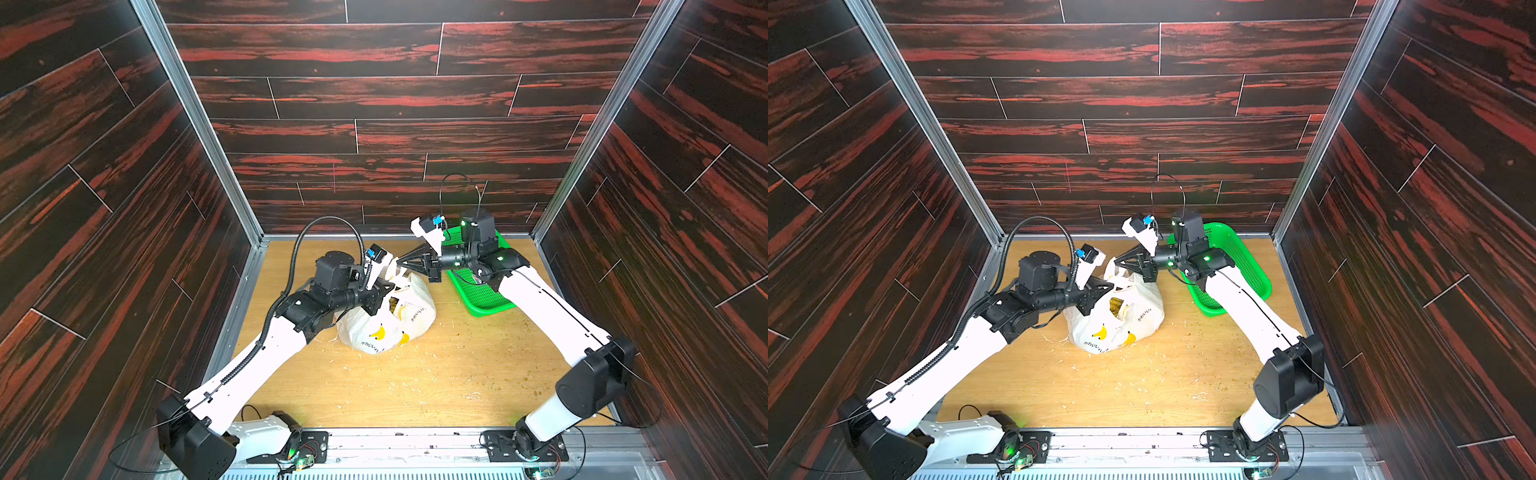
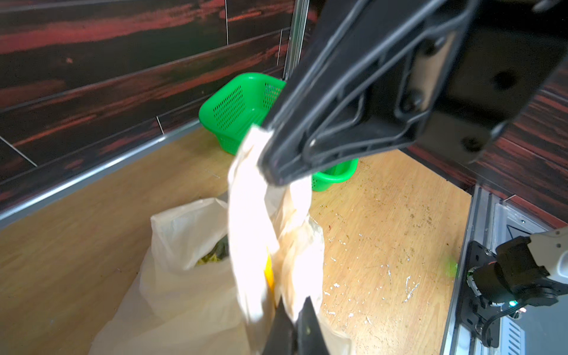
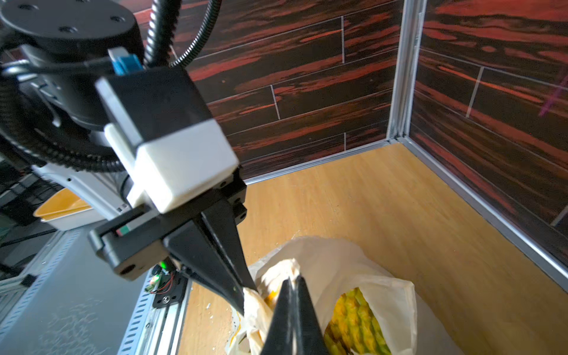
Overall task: Place the pineapple into a plastic bag & tie a knot
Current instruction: Cross the plastic bag at the center of the board.
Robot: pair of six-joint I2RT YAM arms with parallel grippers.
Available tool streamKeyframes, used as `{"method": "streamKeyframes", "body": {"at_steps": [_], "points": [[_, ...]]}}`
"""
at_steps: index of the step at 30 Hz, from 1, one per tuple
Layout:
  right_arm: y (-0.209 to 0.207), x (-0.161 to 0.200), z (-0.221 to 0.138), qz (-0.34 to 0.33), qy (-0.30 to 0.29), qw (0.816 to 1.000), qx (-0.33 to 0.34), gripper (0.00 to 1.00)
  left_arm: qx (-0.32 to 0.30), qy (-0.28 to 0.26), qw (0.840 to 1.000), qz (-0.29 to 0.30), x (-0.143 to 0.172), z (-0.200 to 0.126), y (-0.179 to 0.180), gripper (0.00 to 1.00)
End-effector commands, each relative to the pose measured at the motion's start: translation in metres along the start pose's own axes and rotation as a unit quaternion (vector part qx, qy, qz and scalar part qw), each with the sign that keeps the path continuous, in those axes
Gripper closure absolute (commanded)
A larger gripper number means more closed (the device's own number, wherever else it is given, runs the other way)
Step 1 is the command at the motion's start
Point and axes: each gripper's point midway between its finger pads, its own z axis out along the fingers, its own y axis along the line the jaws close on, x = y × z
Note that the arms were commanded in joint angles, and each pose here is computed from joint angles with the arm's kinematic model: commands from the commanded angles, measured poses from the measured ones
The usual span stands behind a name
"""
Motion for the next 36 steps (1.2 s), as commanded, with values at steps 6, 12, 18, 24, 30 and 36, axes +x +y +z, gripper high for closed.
{"method": "streamKeyframes", "body": {"at_steps": [6, 12, 18, 24, 30, 36], "points": [[0.015, -0.015, -0.016, -0.017, -0.001, 0.999, 0.041, 1.00, -0.011, -0.024, 1.000, -0.013, -0.010, -0.002, 0.011, 1.00], [0.020, -0.011, -0.021, -0.016, 0.006, 0.998, 0.063, 1.00, -0.006, -0.033, 0.999, -0.022, -0.011, -0.001, 0.013, 1.00], [0.027, 0.005, -0.035, -0.007, 0.032, 0.995, 0.091, 1.00, -0.006, -0.037, 0.999, -0.030, -0.010, -0.002, 0.019, 1.00], [0.045, 0.015, -0.042, 0.002, 0.052, 0.995, 0.090, 1.00, -0.012, -0.033, 0.999, -0.038, -0.006, 0.002, 0.026, 1.00], [0.069, 0.037, -0.035, 0.011, 0.073, 0.996, 0.049, 1.00, -0.016, -0.044, 0.998, -0.044, -0.012, 0.005, 0.031, 1.00], [0.056, 0.081, -0.012, 0.033, 0.093, 0.994, 0.050, 1.00, -0.006, -0.055, 0.997, -0.046, -0.022, 0.003, 0.027, 1.00]]}}
